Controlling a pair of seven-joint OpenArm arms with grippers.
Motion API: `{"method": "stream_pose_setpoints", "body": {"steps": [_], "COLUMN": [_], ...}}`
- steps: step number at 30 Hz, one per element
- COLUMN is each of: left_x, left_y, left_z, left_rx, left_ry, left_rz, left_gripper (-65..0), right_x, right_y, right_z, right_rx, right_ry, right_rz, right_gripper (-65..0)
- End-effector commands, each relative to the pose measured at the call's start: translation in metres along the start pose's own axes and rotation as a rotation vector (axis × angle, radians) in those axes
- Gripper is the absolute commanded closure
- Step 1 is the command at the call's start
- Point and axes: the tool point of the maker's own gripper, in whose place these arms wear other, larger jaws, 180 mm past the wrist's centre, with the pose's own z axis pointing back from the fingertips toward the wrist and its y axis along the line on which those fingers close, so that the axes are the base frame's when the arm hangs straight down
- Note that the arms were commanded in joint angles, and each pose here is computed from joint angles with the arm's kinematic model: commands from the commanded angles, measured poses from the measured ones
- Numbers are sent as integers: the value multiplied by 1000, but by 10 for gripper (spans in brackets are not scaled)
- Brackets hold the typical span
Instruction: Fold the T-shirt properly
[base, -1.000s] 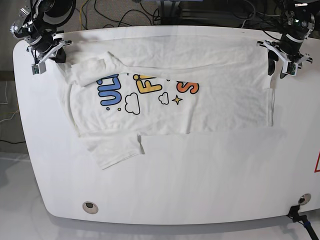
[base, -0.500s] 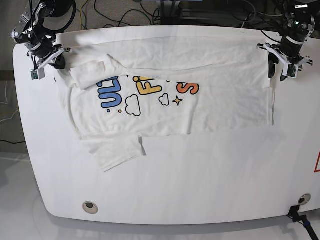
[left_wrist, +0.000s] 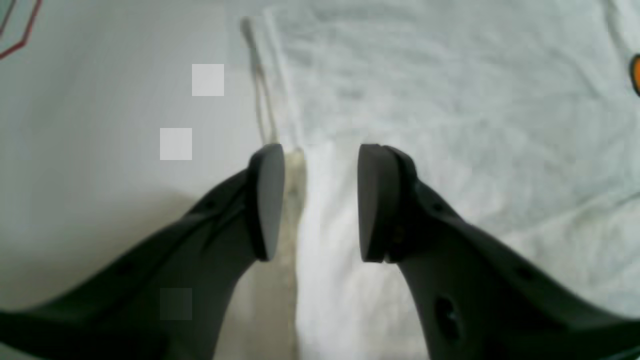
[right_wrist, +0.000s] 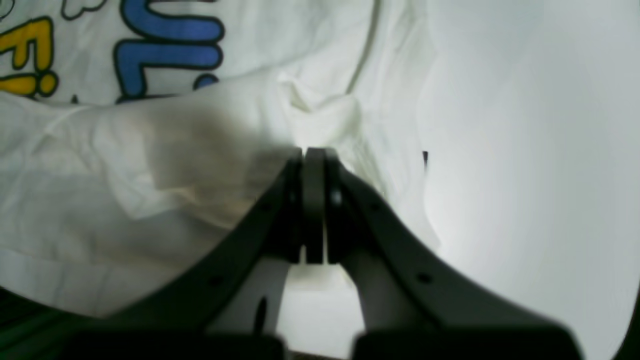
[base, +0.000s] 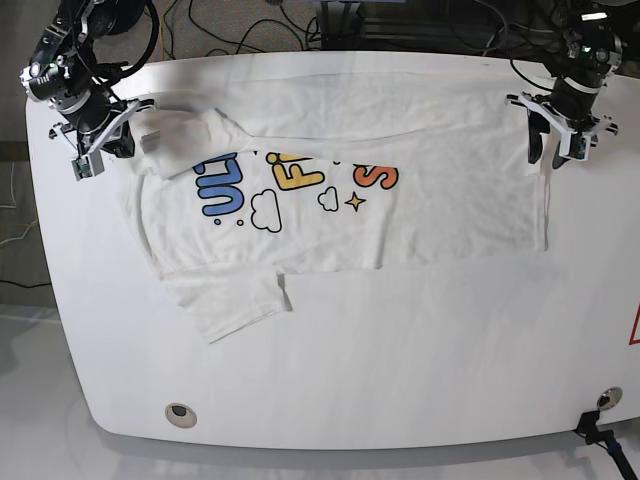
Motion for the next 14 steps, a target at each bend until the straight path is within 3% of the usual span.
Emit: {"method": "stream_pose_setpoints", "body": {"steps": [1, 7, 14], "left_x": [18, 31, 50], "left_y": [6, 2, -11], "left_z": [-1, -10, -22], "left_rx": [14, 25, -8], "left_ry": [-59, -106, -155], "left_rz": [-8, 33, 42], "left_gripper": [-224, -224, -224], "right_x": [19, 29, 46], "right_y": [11, 31, 30], "right_z": [-4, -25, -37], "right_rx": [25, 9, -54], "right_ry": [-41, -31, -40], "right_rz": [61, 159, 169], "right_gripper": [0, 0, 0]}}
